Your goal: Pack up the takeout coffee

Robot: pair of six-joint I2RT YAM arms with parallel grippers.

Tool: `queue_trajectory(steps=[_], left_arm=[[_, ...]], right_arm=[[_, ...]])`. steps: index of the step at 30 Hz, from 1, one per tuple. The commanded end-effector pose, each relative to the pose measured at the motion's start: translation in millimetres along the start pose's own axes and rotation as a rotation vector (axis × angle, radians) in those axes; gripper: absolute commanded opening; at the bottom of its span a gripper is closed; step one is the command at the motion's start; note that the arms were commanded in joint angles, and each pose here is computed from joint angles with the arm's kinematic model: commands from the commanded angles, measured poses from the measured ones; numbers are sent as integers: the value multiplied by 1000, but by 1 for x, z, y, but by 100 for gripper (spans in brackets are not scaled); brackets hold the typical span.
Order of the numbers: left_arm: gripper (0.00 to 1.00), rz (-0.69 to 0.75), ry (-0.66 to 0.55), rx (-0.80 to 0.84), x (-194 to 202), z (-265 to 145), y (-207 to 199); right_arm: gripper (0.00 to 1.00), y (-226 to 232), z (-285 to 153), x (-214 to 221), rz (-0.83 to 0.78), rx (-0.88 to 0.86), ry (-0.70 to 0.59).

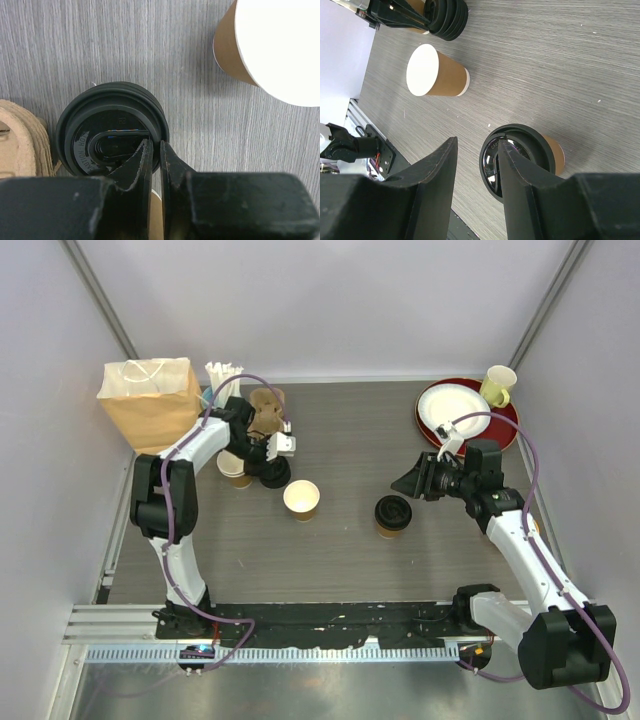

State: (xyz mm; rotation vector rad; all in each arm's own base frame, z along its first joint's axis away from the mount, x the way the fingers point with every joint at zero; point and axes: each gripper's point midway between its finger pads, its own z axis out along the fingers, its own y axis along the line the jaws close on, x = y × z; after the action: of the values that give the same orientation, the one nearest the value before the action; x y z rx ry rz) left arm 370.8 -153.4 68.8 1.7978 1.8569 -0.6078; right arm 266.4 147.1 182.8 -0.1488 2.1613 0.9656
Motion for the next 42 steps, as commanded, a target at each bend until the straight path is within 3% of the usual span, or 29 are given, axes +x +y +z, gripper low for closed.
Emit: queue_trajectory(steps=[1,5,10,16,20,34,39,42], left_arm=[[16,18,-23,-4,-9,-7,2],[30,40,-13,-40,-9,-11,3],[30,63,15,-57,-3,-7,1],[20,54,32,-48,0,-2,1],[0,47,7,-41,-11,-9,-1],[0,-37,-16,-55,-40,-44,-9],[0,-90,-77,-75,-74,-72,-11],[0,-136,-37,-54,-87,-84,-29]], right_arm=[[44,7,0,-6,-33,-34,-27],[44,7,0,-6,-33,-36,-27],[44,8,1,-5,-33,-43,-25],[44,9,0,-6,-36,-48,-29],[44,10,-1,-6,-36,-49,-31],[44,11,1,-8,-33,-57,-24],[44,11,1,-9,-35,-55,-27],[44,11,1,-9,-34,-58,-26]])
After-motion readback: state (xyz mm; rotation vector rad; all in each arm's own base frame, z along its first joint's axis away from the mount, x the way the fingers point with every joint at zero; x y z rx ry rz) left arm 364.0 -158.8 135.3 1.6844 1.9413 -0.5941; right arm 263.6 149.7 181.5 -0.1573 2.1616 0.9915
